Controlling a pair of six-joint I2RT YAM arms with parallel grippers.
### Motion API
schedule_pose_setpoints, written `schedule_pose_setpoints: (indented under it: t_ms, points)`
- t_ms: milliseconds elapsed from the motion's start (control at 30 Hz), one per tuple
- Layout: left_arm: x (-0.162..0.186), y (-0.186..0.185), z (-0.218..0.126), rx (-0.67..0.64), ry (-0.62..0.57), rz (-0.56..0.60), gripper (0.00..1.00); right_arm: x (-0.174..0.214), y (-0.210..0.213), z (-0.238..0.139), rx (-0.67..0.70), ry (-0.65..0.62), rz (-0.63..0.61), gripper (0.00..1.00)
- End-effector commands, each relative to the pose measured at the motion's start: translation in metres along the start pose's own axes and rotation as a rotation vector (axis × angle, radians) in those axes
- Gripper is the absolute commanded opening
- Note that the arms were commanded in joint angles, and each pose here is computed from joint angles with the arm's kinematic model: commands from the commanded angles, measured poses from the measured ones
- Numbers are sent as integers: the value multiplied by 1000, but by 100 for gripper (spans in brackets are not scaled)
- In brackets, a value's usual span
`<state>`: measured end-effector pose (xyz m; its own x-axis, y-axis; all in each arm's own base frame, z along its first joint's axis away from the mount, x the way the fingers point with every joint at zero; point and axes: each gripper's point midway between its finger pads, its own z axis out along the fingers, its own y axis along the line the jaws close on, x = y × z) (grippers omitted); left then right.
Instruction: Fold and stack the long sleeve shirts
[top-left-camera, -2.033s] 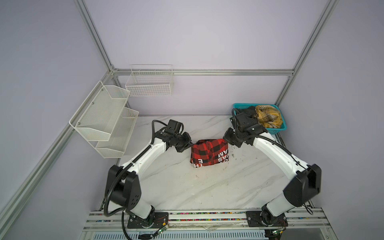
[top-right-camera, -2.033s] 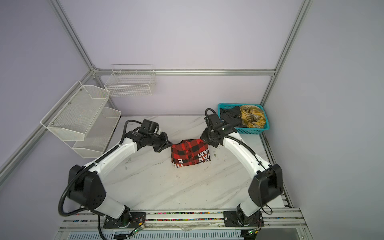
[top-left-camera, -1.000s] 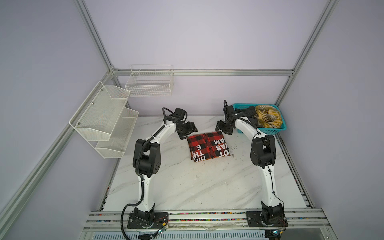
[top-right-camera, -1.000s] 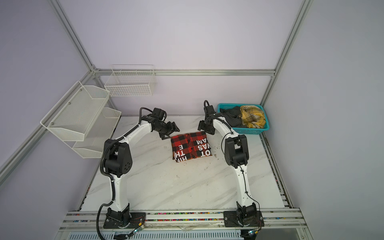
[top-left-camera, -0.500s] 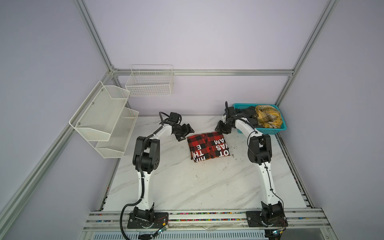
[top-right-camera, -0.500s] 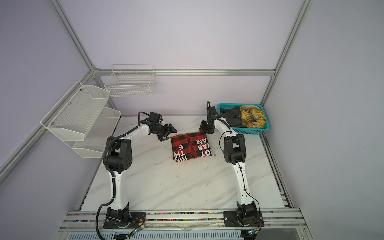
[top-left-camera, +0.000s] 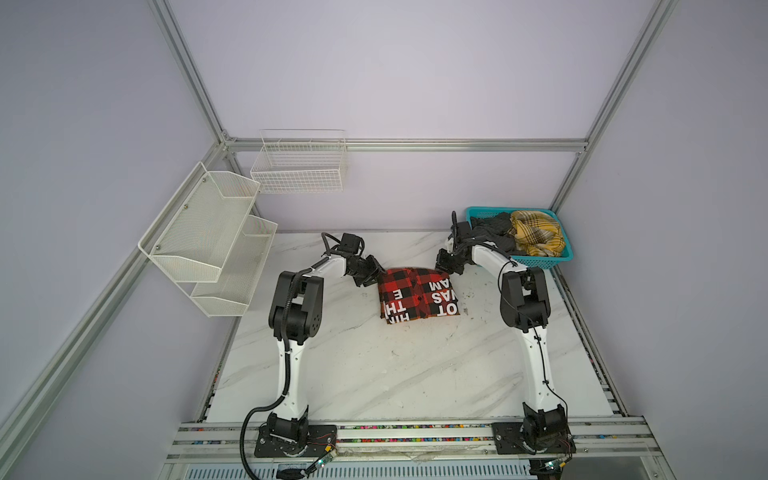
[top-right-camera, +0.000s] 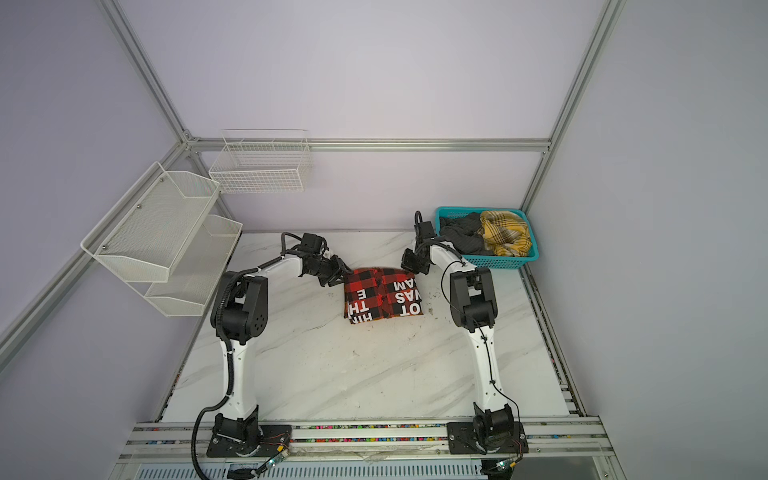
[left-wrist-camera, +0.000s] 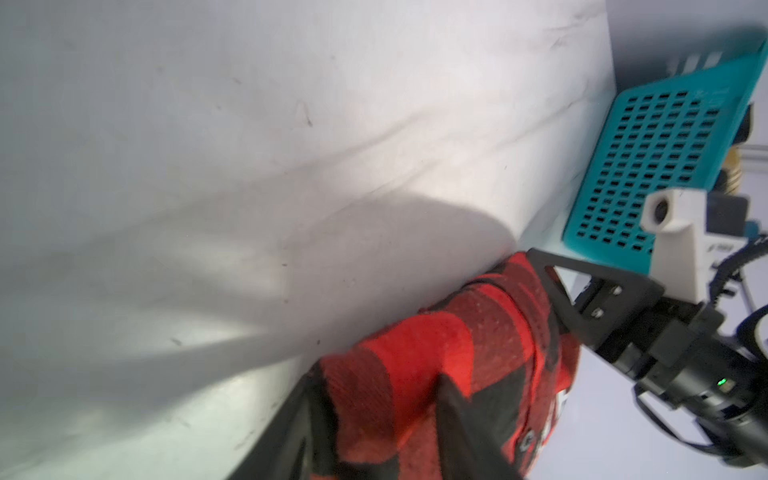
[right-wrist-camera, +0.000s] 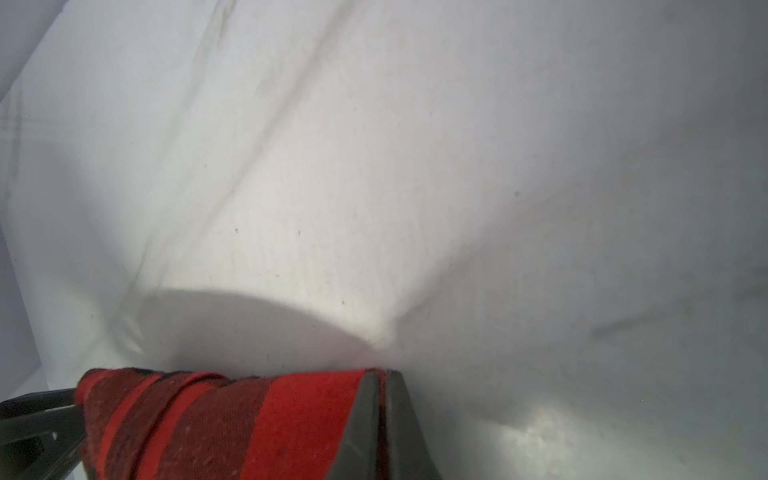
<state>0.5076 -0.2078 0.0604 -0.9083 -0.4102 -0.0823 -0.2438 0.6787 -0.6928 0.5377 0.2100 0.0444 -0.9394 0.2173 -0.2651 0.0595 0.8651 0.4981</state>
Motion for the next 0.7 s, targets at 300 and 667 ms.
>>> schedule_pose_setpoints:
  t_ms: [300,667]
  points:
    - [3,-91,-20,188,-52,101,0,-23,46,-95,-91,-262,-25,0]
    - [2,-116,13,220,-25,120,0,-15,-42,-95,115,-318,156,0]
